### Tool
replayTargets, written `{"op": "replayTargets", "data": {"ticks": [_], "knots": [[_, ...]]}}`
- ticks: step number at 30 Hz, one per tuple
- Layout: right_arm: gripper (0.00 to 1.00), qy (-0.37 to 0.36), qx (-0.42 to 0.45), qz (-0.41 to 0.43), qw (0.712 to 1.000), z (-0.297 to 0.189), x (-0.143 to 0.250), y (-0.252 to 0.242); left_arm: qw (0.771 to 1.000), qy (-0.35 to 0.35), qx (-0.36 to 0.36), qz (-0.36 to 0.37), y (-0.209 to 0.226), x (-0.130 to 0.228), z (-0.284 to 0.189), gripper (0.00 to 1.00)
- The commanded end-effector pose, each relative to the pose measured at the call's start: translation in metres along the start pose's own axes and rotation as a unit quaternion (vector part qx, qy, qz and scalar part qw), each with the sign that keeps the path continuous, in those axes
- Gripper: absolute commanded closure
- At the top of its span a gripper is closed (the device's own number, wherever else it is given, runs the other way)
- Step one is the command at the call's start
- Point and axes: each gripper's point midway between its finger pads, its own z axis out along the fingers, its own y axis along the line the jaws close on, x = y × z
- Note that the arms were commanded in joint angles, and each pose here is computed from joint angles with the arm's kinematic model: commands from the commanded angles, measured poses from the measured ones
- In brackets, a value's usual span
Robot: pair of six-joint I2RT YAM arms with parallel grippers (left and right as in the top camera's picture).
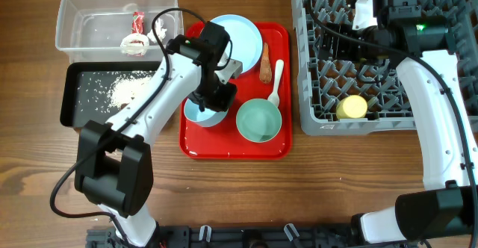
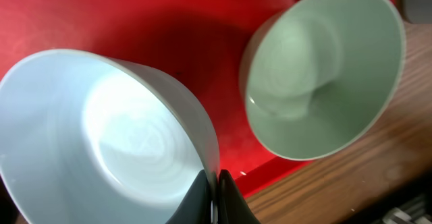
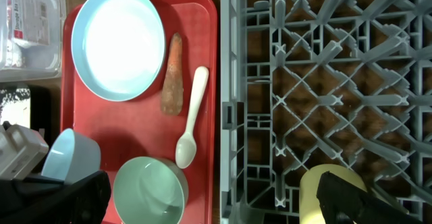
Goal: Sort waste into correct bins and load items into the dishwasher rack
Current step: 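Set the empty light blue bowl back on the red tray, then grasp the carrot beside the white plate with the left gripper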
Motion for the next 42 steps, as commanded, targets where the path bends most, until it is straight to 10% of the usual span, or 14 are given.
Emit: {"op": "replayTargets", "data": {"ticks": [1, 6, 18, 42], "knots": [[0.0, 0.012, -0.007, -0.007, 1.0, 0.006, 0.003, 0.001, 0.999, -0.01, -0.039, -0.008, 0.003, -0.003, -0.004, 0.94], [0.0, 0.014, -0.006, -0.007, 1.0, 0.006, 0.004, 0.001, 0.999, -0.008, -0.031, -0.008, 0.001, -0.003, -0.002, 0.58], [0.0, 0.011, -0.007, -0.007, 1.0, 0.006, 0.003, 0.001, 0.981, -0.163, -0.069, 0.08, 0.007, -0.083, -0.023, 0.09], [0.0, 0.011, -0.007, -0.007, 1.0, 0.006, 0.003, 0.001, 0.975, -0.155, -0.084, 0.134, 0.032, -0.126, 0.077, 0.29]]}}
